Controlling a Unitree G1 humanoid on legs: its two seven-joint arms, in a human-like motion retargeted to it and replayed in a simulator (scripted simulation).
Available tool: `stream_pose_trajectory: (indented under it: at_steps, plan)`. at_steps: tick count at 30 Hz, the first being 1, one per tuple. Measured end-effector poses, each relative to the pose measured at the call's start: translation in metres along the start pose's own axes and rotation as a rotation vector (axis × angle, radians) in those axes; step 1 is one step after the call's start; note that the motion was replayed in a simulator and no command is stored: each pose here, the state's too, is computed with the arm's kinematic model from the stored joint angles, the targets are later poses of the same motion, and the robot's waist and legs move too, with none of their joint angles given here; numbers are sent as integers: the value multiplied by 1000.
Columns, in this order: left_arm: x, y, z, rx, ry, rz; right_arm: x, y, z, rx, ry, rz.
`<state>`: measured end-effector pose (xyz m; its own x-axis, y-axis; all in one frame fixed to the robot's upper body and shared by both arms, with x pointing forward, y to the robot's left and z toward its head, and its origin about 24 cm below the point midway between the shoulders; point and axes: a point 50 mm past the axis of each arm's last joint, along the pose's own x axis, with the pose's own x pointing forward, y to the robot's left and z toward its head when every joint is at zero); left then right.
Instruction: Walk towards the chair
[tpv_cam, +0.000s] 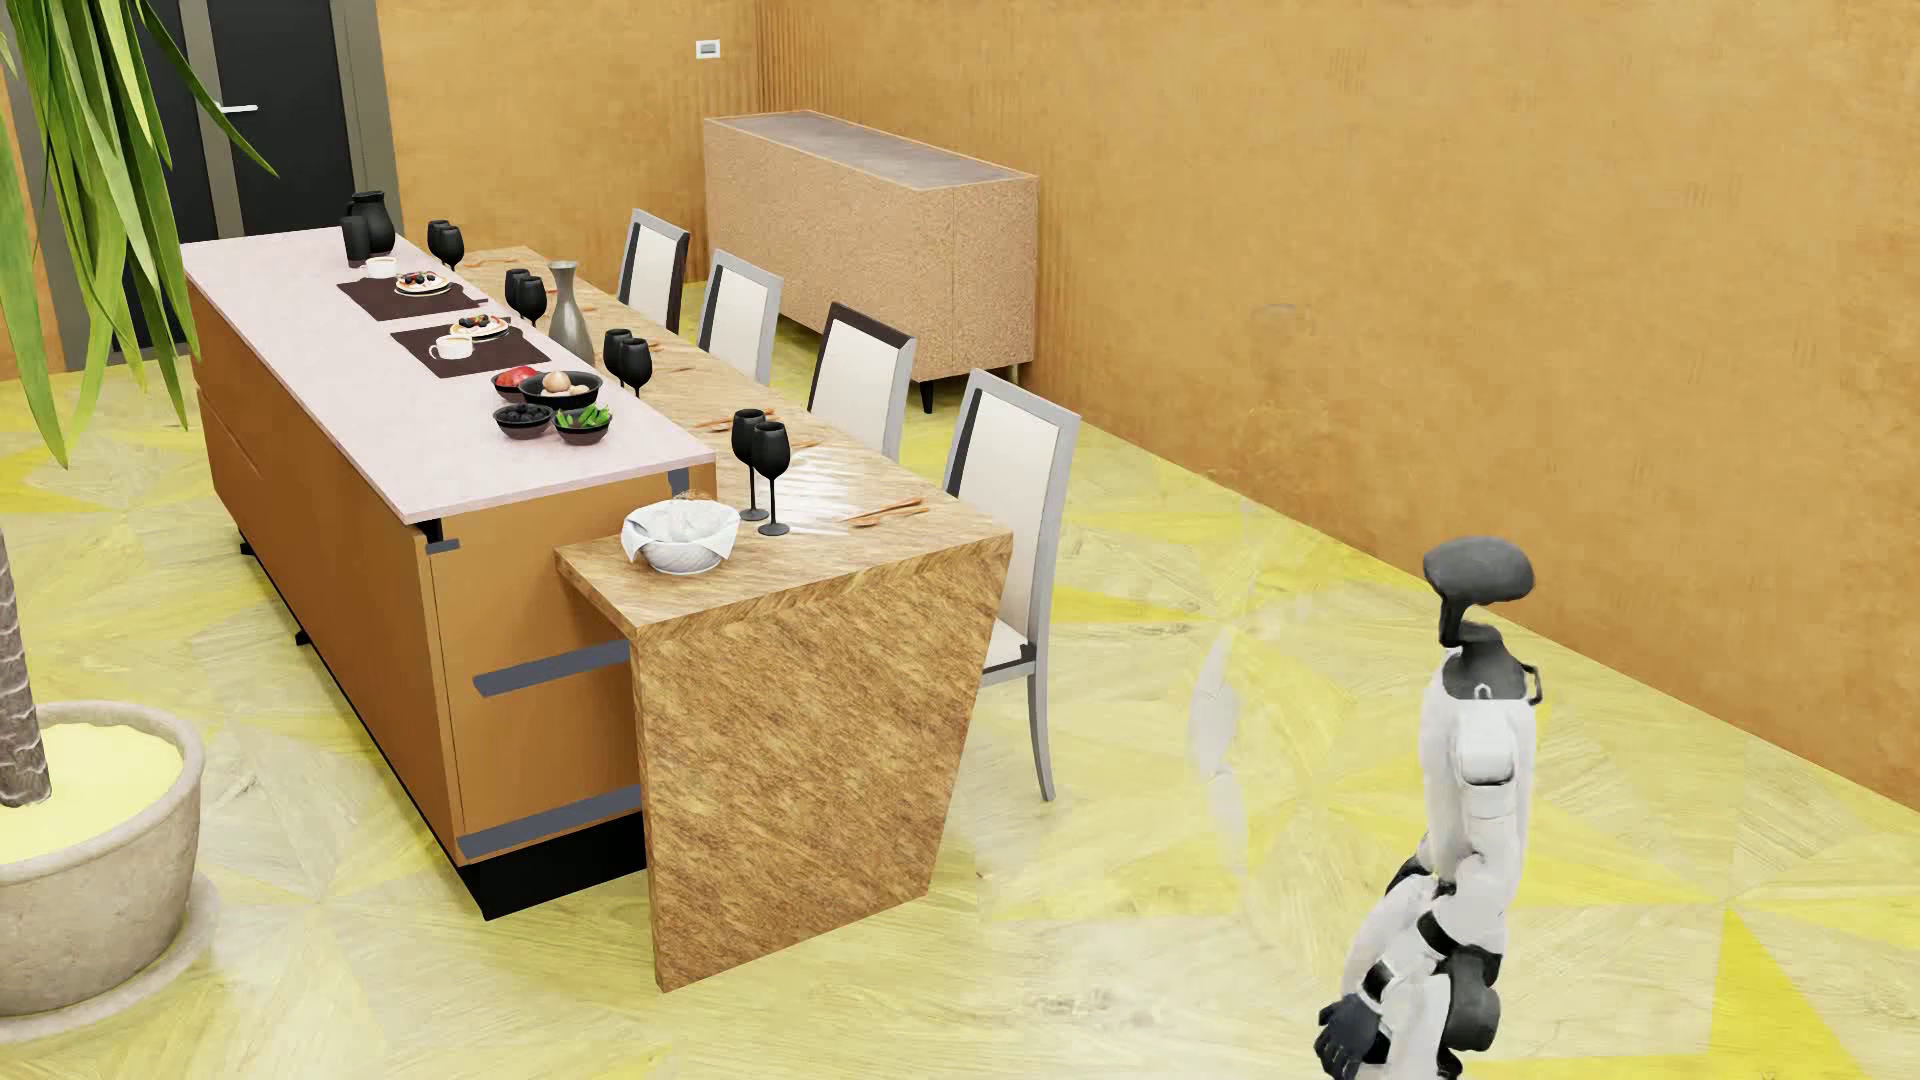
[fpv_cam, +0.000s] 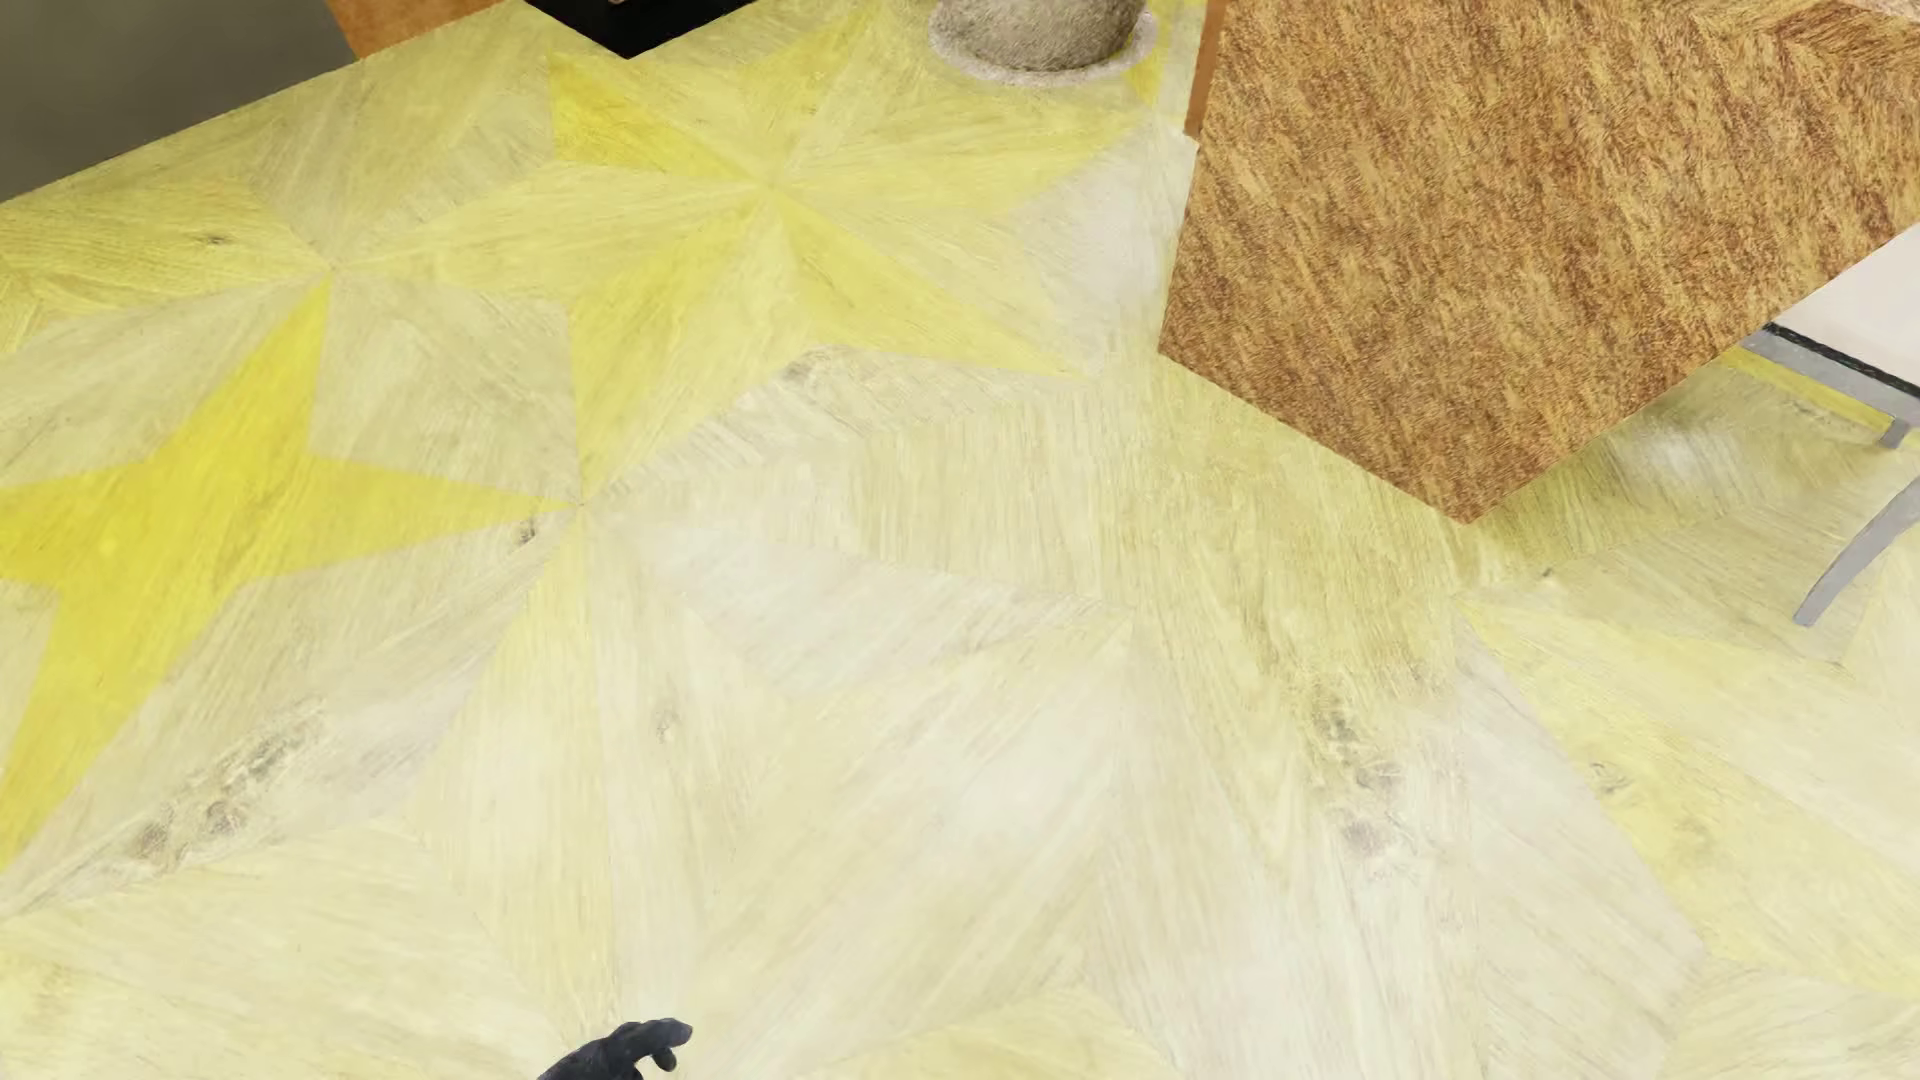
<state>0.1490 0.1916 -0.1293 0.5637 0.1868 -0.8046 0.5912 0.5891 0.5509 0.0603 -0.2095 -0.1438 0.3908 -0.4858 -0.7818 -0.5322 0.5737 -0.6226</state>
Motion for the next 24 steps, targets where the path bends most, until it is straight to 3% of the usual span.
stream_pose_trajectory:
  at_steps: [7,13,16,19,24]
  plan:
    - [-13,0,-44,-20,89,32,6,-3,31,-44,-73,9]
    - [-41,-62,-72,-88,211,-136,15,-58,99,-182,-343,-87]
    - [-53,-93,-71,-84,217,-244,3,-83,144,-350,-522,-158]
    - [-59,-105,-69,-18,176,-337,-18,-89,179,-403,-683,-195]
    - [-58,-87,-82,-89,233,-226,-39,-65,197,-469,-824,-115]
